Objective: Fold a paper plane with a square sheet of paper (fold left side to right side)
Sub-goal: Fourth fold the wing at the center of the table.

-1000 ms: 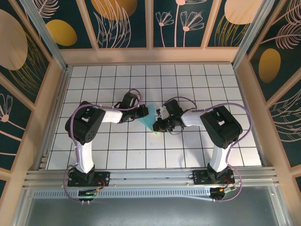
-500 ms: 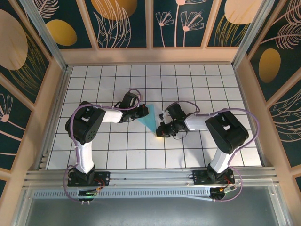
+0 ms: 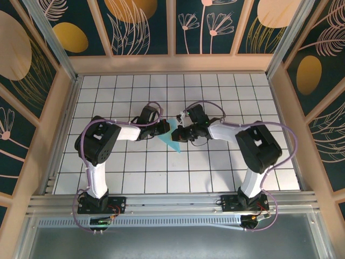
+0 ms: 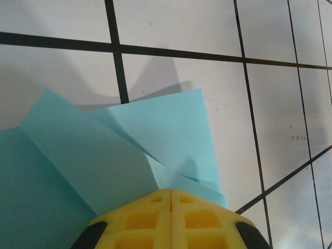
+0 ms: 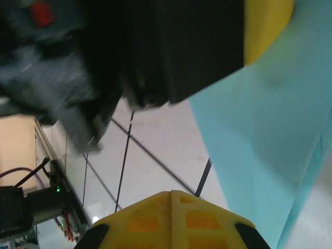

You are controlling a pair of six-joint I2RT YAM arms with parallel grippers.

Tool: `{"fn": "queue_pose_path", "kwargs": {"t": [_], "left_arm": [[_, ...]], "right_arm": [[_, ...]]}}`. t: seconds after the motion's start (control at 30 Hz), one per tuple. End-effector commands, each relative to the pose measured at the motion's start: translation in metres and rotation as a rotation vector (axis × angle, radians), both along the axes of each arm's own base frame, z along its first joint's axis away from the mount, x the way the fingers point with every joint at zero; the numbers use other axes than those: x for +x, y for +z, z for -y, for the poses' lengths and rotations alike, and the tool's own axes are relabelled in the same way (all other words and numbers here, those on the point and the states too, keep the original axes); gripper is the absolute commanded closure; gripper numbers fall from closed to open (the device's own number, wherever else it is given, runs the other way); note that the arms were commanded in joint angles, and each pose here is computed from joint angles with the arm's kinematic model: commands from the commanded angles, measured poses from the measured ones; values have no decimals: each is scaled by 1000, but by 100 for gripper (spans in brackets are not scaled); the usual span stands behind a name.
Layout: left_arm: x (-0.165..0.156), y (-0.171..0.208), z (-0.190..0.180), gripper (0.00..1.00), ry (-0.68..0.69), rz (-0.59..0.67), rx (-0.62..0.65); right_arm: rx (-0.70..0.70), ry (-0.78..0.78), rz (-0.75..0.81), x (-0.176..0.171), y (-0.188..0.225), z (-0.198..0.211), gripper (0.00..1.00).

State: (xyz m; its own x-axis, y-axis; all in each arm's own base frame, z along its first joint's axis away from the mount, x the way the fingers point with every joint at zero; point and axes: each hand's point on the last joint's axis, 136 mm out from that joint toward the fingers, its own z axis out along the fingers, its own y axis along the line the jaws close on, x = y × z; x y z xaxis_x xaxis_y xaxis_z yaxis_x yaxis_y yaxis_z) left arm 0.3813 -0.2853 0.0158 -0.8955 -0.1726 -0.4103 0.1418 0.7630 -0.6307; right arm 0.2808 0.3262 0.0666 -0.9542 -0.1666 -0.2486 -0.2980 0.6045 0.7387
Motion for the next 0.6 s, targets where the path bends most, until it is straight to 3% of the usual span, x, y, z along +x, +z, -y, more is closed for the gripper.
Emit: {"fn": "queue_pose_path", "kwargs": {"t": [0.0,0.37,0.57], "left_arm": [[-14,-32,-19,100,23,-89,94],[-14,-35,-19,100,24,-96,89],[-13,-37,-19,100,27,-102,97]], "right_arm": [[3,-38,27,25,-8,-8,100],[-52,-56,14,42,-40,-8,100],[-130,-32,-22,27,-60,-1,100]]}}
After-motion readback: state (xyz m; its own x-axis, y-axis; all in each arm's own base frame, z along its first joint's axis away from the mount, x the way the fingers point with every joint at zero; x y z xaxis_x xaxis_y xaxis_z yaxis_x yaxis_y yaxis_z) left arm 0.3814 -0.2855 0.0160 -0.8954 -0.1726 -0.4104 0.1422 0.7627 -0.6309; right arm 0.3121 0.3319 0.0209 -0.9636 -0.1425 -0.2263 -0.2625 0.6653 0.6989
